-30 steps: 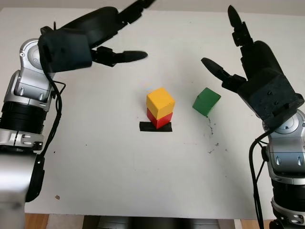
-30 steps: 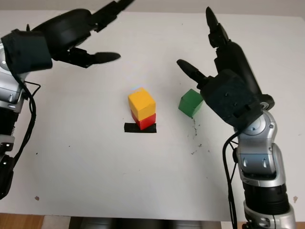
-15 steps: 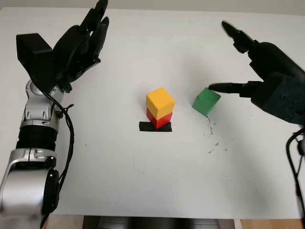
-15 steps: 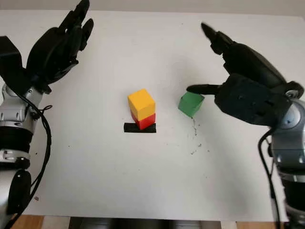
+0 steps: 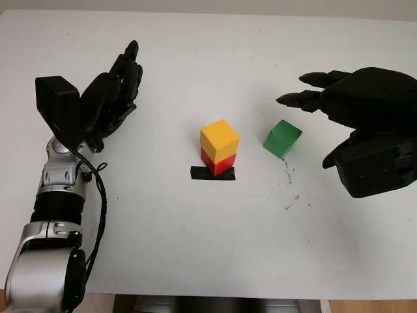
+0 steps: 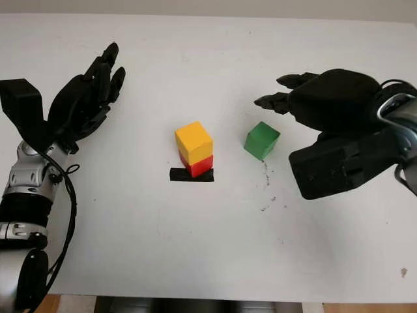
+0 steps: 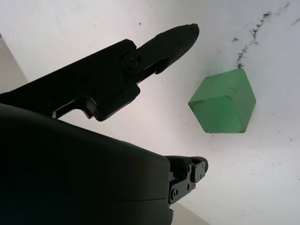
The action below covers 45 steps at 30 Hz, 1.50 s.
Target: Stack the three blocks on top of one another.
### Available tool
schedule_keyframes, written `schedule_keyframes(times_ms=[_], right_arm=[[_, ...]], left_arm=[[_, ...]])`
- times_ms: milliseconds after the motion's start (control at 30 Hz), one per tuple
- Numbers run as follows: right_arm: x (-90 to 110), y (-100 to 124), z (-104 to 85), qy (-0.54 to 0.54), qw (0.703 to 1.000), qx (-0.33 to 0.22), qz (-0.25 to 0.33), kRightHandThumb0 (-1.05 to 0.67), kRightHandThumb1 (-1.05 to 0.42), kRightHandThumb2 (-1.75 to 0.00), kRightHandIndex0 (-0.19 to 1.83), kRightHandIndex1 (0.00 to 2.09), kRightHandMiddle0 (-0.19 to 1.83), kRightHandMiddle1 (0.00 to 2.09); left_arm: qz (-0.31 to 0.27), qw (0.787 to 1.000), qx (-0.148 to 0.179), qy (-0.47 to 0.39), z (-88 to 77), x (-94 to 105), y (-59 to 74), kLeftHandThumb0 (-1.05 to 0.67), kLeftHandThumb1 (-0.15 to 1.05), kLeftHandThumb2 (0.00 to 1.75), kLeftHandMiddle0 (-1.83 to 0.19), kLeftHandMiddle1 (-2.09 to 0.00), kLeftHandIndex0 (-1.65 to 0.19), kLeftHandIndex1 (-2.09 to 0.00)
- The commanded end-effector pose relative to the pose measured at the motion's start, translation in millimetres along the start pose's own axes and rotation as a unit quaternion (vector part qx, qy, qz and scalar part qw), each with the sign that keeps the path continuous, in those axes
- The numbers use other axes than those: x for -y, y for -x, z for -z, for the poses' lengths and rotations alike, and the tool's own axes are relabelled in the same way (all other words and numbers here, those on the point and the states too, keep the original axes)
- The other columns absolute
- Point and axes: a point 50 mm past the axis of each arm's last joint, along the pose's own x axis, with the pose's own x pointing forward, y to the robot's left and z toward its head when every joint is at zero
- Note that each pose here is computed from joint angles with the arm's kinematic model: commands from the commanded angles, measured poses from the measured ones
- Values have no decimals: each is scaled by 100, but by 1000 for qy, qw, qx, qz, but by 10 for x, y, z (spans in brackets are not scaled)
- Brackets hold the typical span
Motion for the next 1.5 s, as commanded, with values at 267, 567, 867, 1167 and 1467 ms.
schedule_keyframes(times_ms=[267, 567, 867, 1167, 1467], right_arm=[[-10, -155, 7, 12, 996, 25, 85, -59, -82, -5, 16, 10, 35, 13], [-58, -235, 60, -66, 990, 10, 127, -53, -86, -6, 10, 5, 40, 13], [-132, -246, 83, -87, 990, 13, 110, -53, -87, -6, 7, 4, 46, 16], [-202, -242, 73, -85, 994, 18, 70, -53, -84, -4, 8, 5, 49, 16], [-170, -186, 57, -73, 995, 24, 59, -56, -83, -5, 6, 5, 45, 11]], left_arm=[[2, 1000, -8, 1, 81, 57, 52, -86, 105, 71, 19, 0, 19, 0], [12, 1000, -15, 22, 109, 65, 67, -85, 105, 69, 19, 0, 19, 0], [7, 1000, -9, 24, 79, 71, 61, -85, 105, 68, 19, 0, 19, 0], [12, 1000, -8, 20, 62, 74, 57, -86, 105, 67, 19, 0, 19, 0], [13, 1000, -7, 12, 82, 88, 66, -86, 105, 67, 19, 0, 19, 0]])
